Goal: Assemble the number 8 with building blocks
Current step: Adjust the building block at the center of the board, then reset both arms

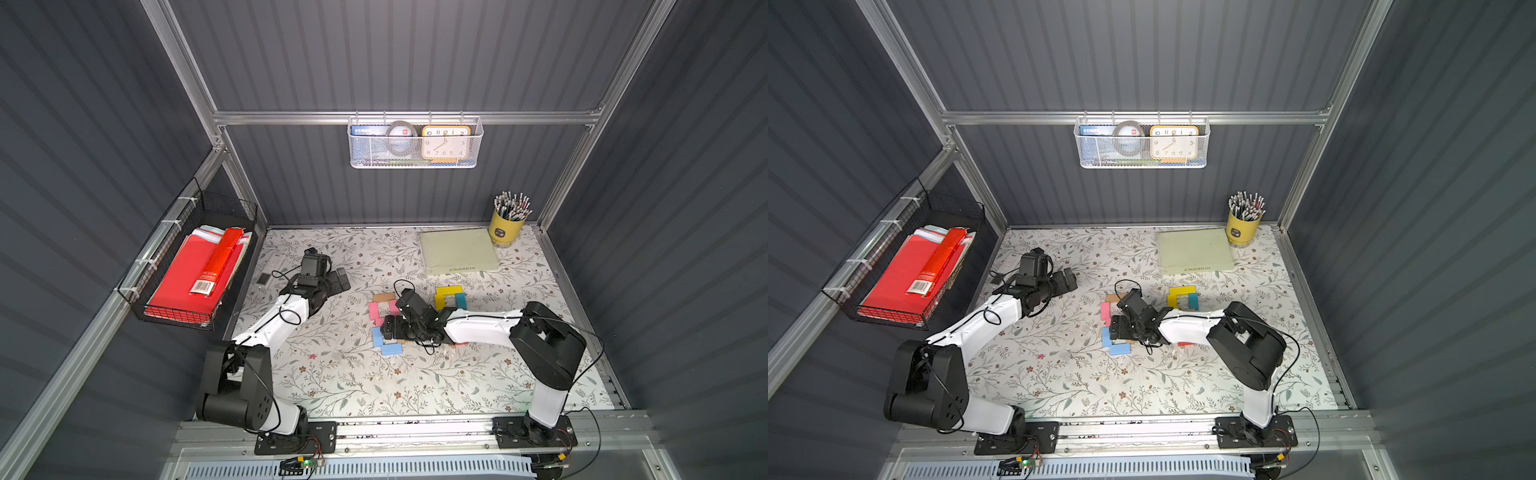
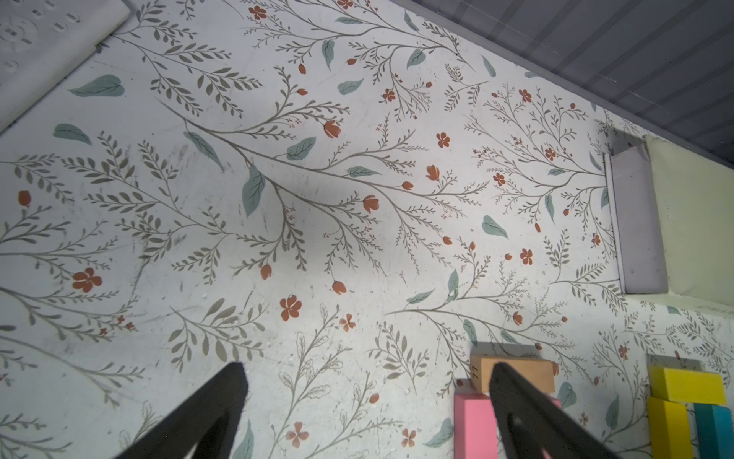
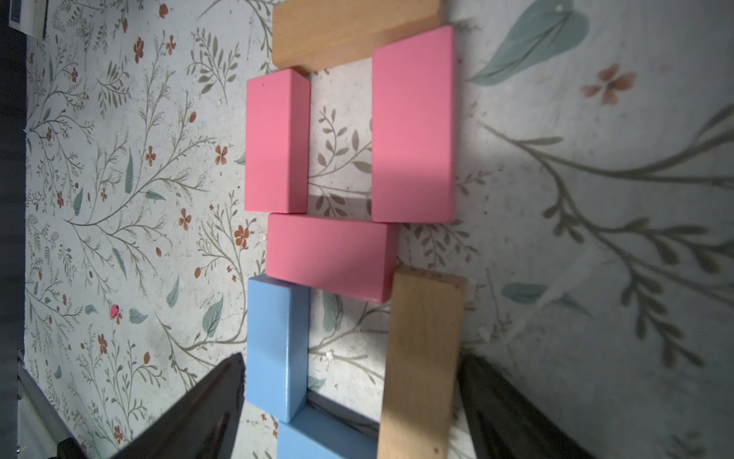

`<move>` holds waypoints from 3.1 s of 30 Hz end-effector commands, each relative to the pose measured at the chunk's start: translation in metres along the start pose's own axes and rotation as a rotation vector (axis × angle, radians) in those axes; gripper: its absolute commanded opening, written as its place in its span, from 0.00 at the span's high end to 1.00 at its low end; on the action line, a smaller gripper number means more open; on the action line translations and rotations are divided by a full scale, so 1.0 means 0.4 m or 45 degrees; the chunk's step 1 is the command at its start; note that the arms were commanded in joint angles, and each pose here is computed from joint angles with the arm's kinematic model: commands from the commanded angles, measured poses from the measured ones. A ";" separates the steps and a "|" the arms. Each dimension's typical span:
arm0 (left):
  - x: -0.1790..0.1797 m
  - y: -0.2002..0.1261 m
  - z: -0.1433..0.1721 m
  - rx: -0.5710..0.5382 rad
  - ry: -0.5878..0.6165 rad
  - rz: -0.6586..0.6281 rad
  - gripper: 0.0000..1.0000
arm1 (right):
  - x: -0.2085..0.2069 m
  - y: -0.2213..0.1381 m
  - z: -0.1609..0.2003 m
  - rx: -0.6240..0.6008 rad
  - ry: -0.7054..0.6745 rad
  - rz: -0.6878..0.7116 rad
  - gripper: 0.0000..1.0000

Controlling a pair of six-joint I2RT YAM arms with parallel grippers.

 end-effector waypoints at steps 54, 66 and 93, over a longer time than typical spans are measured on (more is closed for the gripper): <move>0.015 0.015 0.023 0.050 0.019 -0.022 0.01 | -0.032 0.011 0.032 -0.002 -0.324 0.468 0.20; 0.015 0.018 0.024 0.054 0.020 -0.023 0.01 | -0.035 0.006 0.030 -0.001 -0.369 0.489 0.21; 0.003 -0.200 -0.151 -0.625 -0.041 -0.047 0.01 | -0.071 -0.359 -0.155 -0.723 -0.358 0.218 0.09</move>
Point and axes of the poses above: each gripper's point midway between its finger pads, its own y axis out along the fingers, its own x axis along the line the jaws close on, z = x × y, the point moved 8 cm from there along -y, back along the fingers, and after that the axes turned 4 degrees about y, right-handed, at the moved point
